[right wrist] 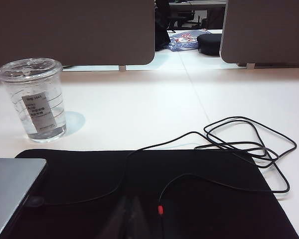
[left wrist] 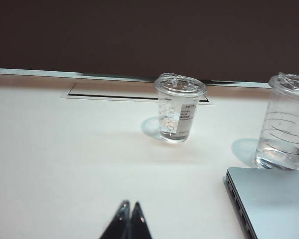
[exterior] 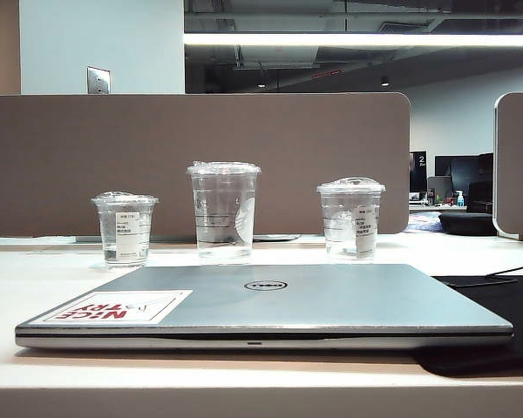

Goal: Pick up the coffee cup on the middle and place it on the left side of the laptop.

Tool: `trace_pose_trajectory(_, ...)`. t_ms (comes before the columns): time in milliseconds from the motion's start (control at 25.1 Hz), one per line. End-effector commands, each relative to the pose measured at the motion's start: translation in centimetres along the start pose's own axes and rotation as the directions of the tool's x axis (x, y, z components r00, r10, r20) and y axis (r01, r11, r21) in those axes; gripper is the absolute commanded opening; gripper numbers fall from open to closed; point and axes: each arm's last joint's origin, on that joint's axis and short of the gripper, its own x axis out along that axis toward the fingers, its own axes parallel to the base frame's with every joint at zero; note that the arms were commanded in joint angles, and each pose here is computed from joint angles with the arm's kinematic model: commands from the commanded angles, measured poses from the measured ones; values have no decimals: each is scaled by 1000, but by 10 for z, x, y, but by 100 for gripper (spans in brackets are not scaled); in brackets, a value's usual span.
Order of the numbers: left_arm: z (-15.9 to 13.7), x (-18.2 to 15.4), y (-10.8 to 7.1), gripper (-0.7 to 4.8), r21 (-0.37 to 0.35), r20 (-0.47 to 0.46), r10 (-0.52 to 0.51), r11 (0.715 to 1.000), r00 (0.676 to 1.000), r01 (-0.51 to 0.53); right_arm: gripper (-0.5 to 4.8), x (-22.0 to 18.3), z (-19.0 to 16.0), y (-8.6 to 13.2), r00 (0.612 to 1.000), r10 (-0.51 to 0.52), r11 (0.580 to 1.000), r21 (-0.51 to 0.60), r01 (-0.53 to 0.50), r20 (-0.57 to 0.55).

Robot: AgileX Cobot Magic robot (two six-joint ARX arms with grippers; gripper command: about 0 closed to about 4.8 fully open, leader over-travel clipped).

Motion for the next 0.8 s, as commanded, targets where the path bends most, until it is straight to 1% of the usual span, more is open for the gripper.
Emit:
trace_pose_trajectory(40,2,0,0,-3,-1,15,-3,1000,1000,3,-5,0,0,0,1000,1,1000,2,-1,15)
trace_pose_trajectory(358,2,0,0,-3,-1,15,-4,1000,1000,4,-5,0,0,0,1000,4,1000,2,-4,10)
trace_pose_trajectory(438,2,0,0,-3,-2,15,-4,1000,1000,4,-5,1,-1,3,1000,29,1000,0,-29,-5)
trace_pose_trajectory(597,2,0,0,-3,-3,16,-4,1000,1000,4,-5,4,-6,12,991,118,993,-5,-119,-63)
trace_pose_trajectory(637,2,0,0,-3,-14,16,-6,1000,1000,6,-5,5,-8,18,980,171,985,-8,-173,-99)
trace_pose_trajectory(677,2,0,-1,-2,-89,15,-31,996,999,32,-5,5,-11,23,968,215,976,-10,-218,-129)
trace_pose_trajectory(717,4,0,-2,-2,-140,26,-62,988,998,65,-5,5,-12,26,960,239,970,-12,-244,-145)
trace_pose_trajectory(756,5,0,-3,-2,-165,39,-102,981,994,107,-5,5,-13,28,953,259,964,-13,-264,-158)
trace_pose_trajectory(796,6,-1,-5,-2,-173,50,-154,972,987,161,-5,5,-14,30,948,273,960,-13,-279,-166)
